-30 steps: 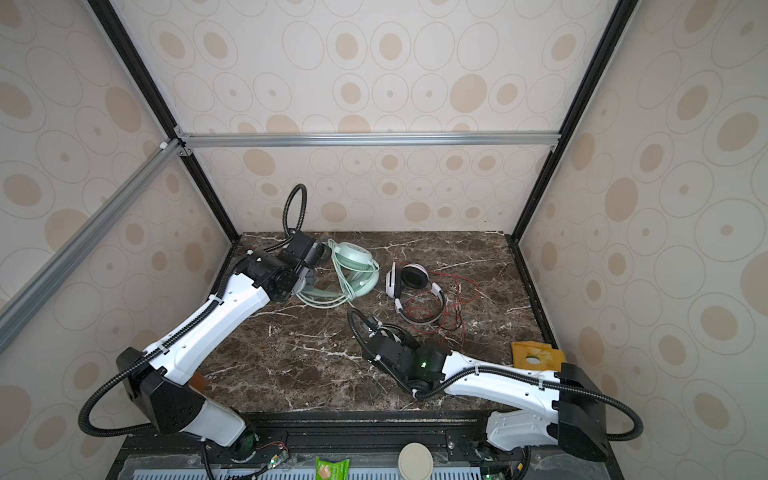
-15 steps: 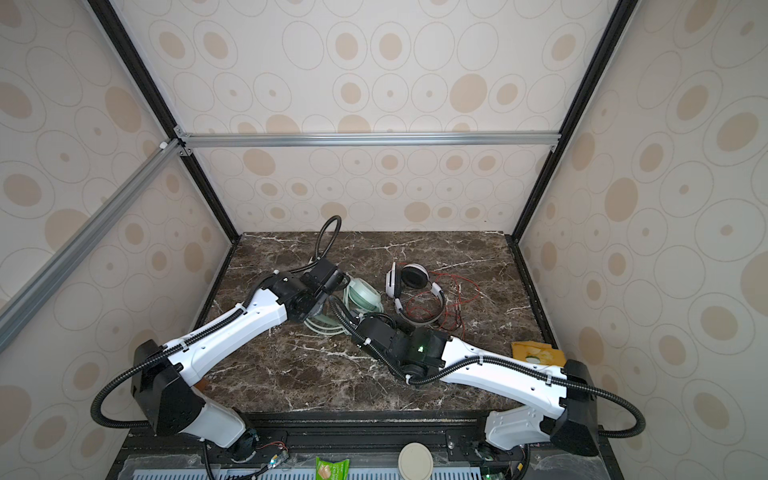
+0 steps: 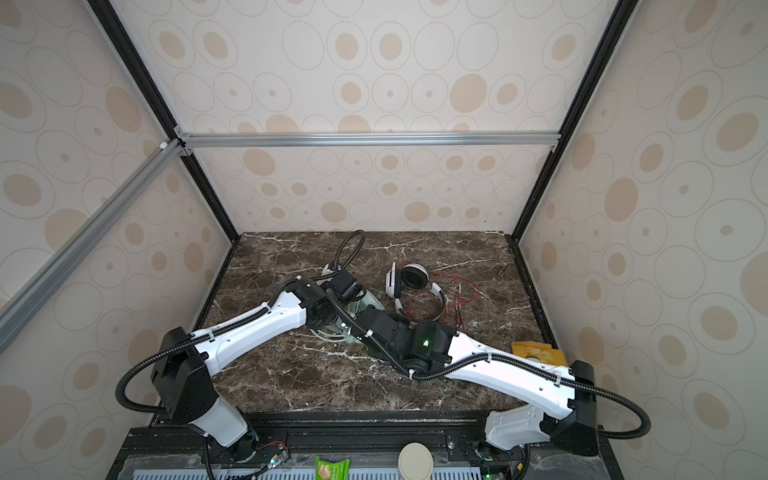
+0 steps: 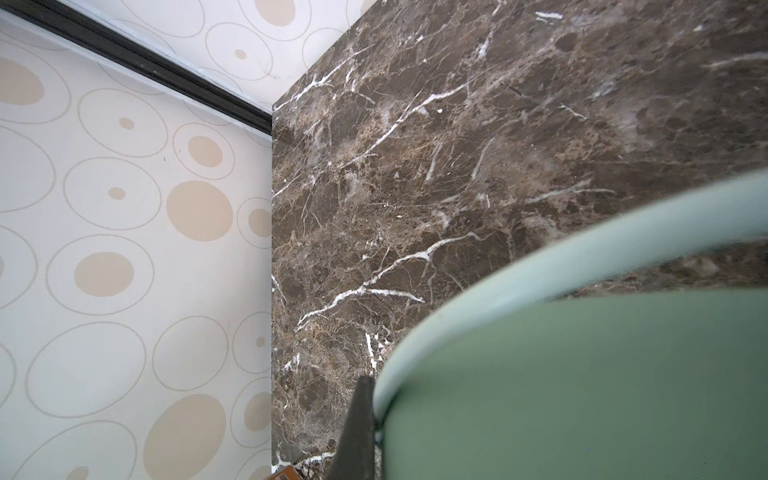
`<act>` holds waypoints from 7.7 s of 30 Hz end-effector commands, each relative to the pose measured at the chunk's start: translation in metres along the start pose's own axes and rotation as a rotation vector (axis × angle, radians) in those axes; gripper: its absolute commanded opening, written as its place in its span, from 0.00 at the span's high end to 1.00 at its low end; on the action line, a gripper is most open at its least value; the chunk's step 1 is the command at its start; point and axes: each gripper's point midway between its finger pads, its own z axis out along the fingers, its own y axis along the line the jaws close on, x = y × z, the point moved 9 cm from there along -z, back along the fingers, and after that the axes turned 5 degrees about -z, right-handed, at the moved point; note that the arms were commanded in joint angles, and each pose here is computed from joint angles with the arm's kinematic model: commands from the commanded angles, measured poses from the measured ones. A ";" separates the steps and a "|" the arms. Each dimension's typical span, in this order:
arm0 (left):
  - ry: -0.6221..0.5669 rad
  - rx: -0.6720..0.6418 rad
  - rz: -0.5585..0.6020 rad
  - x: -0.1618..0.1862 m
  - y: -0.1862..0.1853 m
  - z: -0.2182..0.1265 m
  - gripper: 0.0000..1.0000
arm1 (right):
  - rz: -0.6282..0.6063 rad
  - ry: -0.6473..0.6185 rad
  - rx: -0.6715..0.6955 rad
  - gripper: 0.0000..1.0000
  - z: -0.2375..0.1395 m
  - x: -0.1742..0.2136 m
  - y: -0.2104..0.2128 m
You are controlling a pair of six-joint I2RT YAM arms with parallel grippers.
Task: Wrap the headphones
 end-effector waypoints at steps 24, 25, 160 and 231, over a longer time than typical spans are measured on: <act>-0.070 0.139 0.163 0.022 -0.016 -0.017 1.00 | 0.133 -0.365 0.064 1.00 -0.020 -0.008 -0.073; -0.072 0.148 0.157 0.022 -0.016 -0.018 1.00 | 0.142 -0.366 0.062 1.00 -0.018 -0.007 -0.074; 0.425 0.292 -0.665 -0.045 0.182 0.273 0.47 | 0.940 -0.248 0.051 0.49 0.108 0.142 -0.010; -0.199 1.045 -0.570 -0.125 0.034 0.053 0.30 | 0.894 0.174 -0.294 0.52 0.279 0.151 -0.185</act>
